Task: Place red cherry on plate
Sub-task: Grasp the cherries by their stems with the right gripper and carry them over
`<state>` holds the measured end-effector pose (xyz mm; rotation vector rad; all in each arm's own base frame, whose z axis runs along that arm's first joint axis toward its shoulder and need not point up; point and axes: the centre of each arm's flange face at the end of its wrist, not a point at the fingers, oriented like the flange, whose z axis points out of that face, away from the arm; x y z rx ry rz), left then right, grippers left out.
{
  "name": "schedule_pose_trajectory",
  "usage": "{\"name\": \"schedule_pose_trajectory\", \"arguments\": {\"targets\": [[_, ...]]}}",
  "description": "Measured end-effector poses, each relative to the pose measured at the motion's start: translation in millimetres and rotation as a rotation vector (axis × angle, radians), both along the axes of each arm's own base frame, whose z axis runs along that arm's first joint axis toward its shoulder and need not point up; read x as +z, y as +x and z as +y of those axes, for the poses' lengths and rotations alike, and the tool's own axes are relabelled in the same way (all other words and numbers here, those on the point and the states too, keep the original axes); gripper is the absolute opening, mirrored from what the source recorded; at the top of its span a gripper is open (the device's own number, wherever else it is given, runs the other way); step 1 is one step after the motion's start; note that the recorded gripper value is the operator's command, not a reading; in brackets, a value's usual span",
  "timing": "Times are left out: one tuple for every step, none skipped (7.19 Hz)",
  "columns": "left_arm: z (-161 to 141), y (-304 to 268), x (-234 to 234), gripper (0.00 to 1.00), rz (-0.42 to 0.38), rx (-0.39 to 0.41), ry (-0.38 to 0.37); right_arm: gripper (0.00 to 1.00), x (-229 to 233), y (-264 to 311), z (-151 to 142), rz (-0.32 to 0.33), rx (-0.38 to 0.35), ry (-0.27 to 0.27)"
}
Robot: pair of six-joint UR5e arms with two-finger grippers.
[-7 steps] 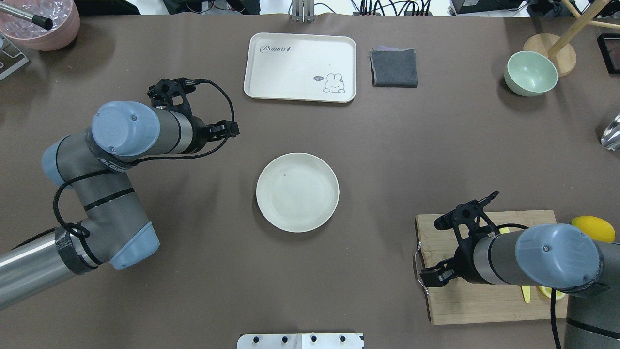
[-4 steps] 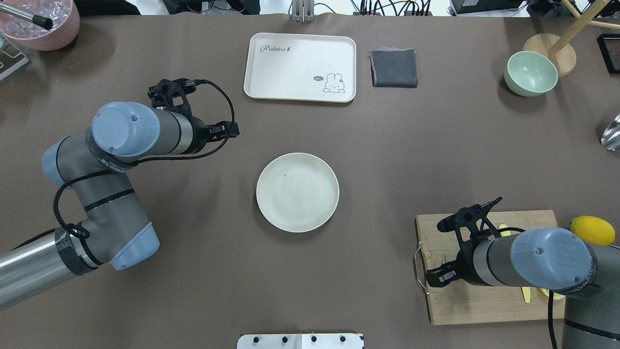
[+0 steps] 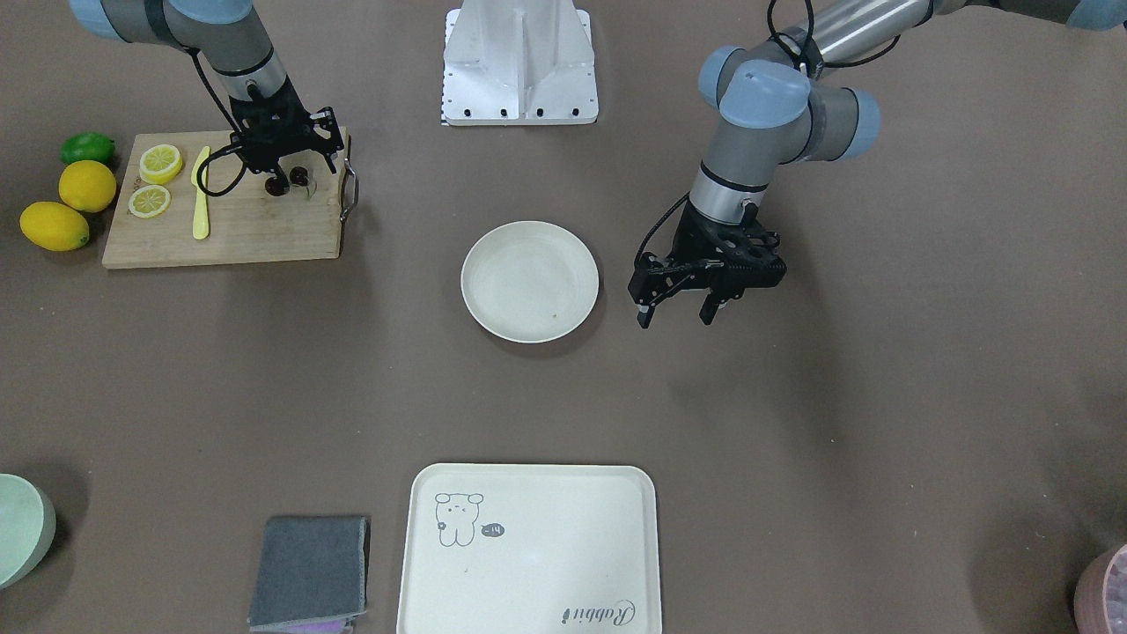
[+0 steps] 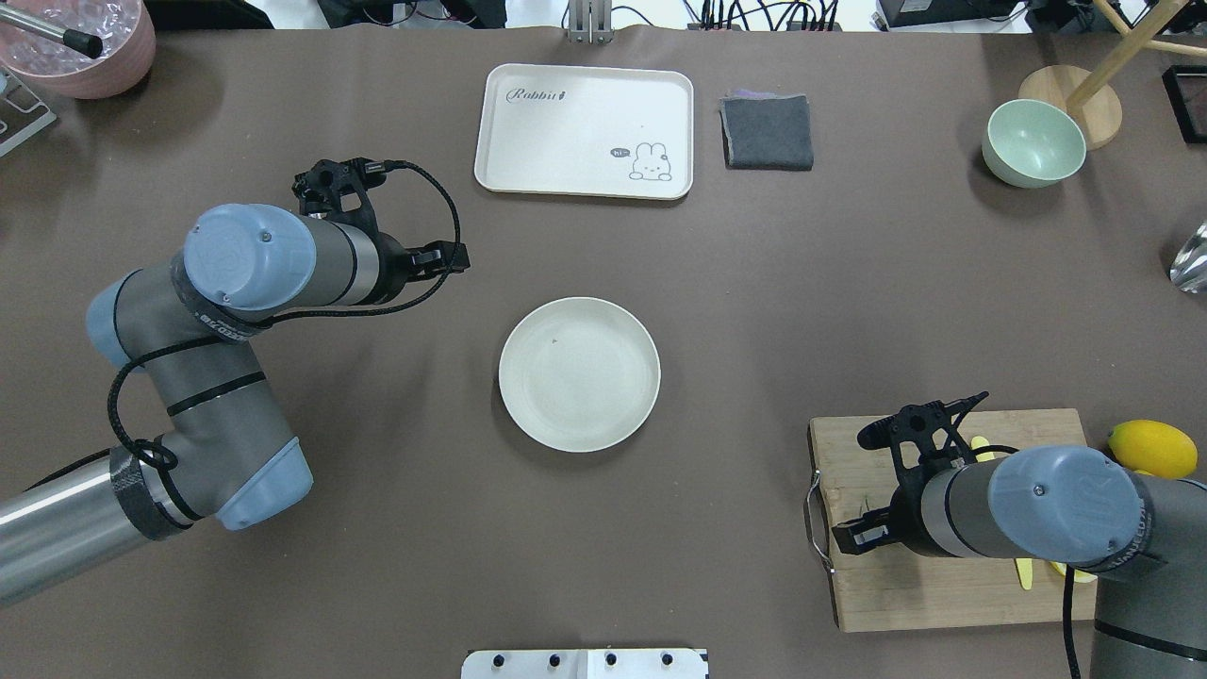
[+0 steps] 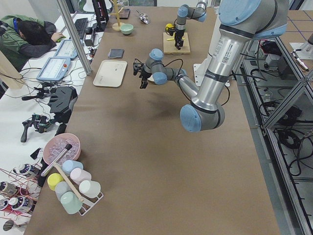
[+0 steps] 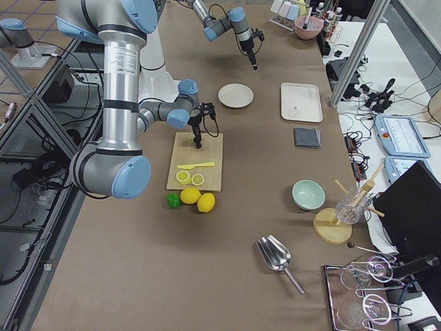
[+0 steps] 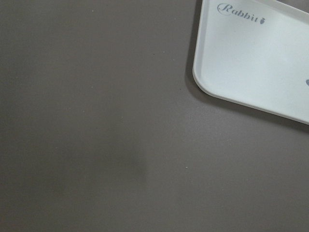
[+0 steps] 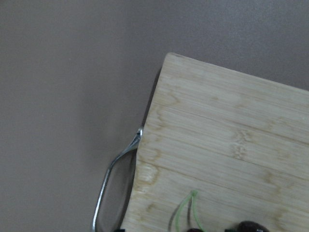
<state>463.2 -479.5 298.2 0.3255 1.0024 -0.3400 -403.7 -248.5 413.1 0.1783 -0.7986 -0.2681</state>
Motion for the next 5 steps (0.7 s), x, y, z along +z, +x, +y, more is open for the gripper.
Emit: {"name": "schedule_pose_trajectory", "arguments": {"targets": [[0.6,0.7,-0.8,0.97,0.001,0.001,0.001,0.12,1.2,-0.3,-0.1,0.002,0.006,-0.006],[1.1,1.0,-1.7,0.98,0.003,0.002,0.002,0.00,2.8,-0.3,-0.1,0.005,0.009,-0.010],[1.3,1.2,-2.6,0.97,0.004,0.003,0.003,0.00,3.9,0.0,0.1,0.007,0.010,-0.012],[1.5,1.2,-3.4,0.97,0.005,0.002,0.004,0.00,4.3,0.1,0.0,0.008,0.011,-0.012],[1.6,1.0,-3.7,0.97,0.006,0.002,0.003,0.00,3.2,0.2,-0.4,0.006,0.012,-0.012]]}}
